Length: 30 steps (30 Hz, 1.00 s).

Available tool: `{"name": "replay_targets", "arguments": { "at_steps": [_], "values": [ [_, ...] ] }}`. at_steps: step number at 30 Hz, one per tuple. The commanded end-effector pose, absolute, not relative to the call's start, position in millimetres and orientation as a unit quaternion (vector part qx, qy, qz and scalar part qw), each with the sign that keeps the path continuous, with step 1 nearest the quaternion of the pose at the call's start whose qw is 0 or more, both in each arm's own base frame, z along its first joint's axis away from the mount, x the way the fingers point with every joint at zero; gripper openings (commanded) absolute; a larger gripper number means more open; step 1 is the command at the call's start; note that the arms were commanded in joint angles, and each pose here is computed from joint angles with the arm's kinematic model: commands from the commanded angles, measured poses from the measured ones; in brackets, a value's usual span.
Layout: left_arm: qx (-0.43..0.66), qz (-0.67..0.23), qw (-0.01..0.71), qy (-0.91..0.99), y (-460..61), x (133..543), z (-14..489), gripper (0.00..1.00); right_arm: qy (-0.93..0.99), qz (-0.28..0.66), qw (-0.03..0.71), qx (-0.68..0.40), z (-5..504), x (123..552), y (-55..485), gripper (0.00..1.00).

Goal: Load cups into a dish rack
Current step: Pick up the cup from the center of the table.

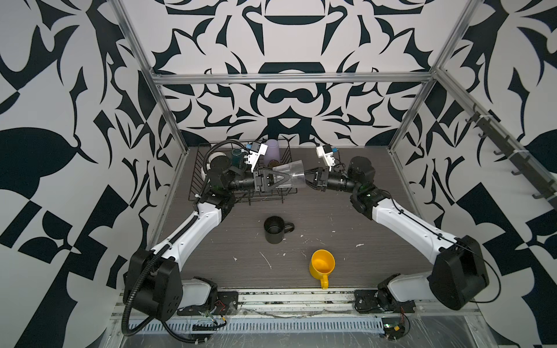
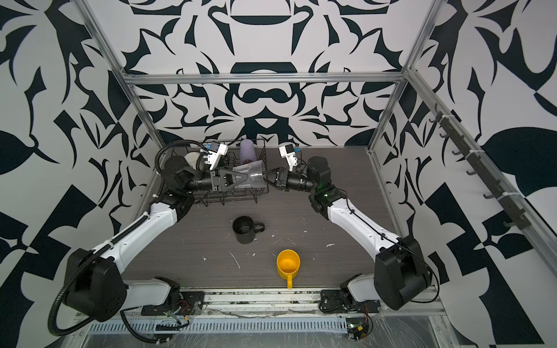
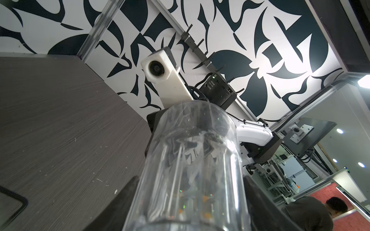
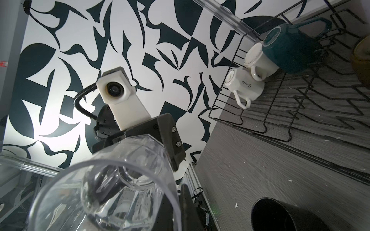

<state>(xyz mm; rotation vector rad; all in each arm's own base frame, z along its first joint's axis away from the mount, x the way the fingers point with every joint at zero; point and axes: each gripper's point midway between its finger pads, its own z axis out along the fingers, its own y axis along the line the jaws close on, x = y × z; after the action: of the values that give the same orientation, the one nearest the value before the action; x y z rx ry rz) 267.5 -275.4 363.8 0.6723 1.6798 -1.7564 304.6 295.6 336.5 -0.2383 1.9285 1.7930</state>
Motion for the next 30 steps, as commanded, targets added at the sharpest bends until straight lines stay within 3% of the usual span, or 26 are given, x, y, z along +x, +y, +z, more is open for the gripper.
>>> {"name": "replay_targets", "arguments": {
  "at_steps": [1,10,18,20,24,27,30],
  "values": [
    [0.279,-0.666,0.329,0.609,-273.9,260.6,376.0,0.43,0.706,0.645,0.288,-0.048,343.4,323.8,283.5,0.00],
    [0.268,-0.663,0.334,0.614,-270.8,266.5,377.5,0.18,0.709,0.640,0.292,-0.047,343.2,324.4,282.5,0.00],
    [0.256,-0.658,0.341,0.621,-266.9,273.0,377.6,0.08,0.714,0.634,0.294,-0.047,341.0,323.9,281.4,0.00],
    [0.257,-0.657,0.342,0.621,-266.9,273.1,377.3,0.18,0.713,0.635,0.294,-0.048,342.2,323.6,281.4,0.00],
    [0.263,-0.655,0.340,0.622,-267.0,271.6,373.3,0.68,0.712,0.635,0.296,-0.048,343.3,323.2,280.8,0.00],
    [0.268,-0.653,0.342,0.620,-266.2,268.7,371.6,0.82,0.713,0.634,0.296,-0.047,343.1,323.4,280.8,0.00],
    [0.271,-0.650,0.346,0.619,-265.3,266.2,370.4,0.84,0.713,0.633,0.297,-0.045,342.4,324.2,280.0,0.00]
  ]
}}
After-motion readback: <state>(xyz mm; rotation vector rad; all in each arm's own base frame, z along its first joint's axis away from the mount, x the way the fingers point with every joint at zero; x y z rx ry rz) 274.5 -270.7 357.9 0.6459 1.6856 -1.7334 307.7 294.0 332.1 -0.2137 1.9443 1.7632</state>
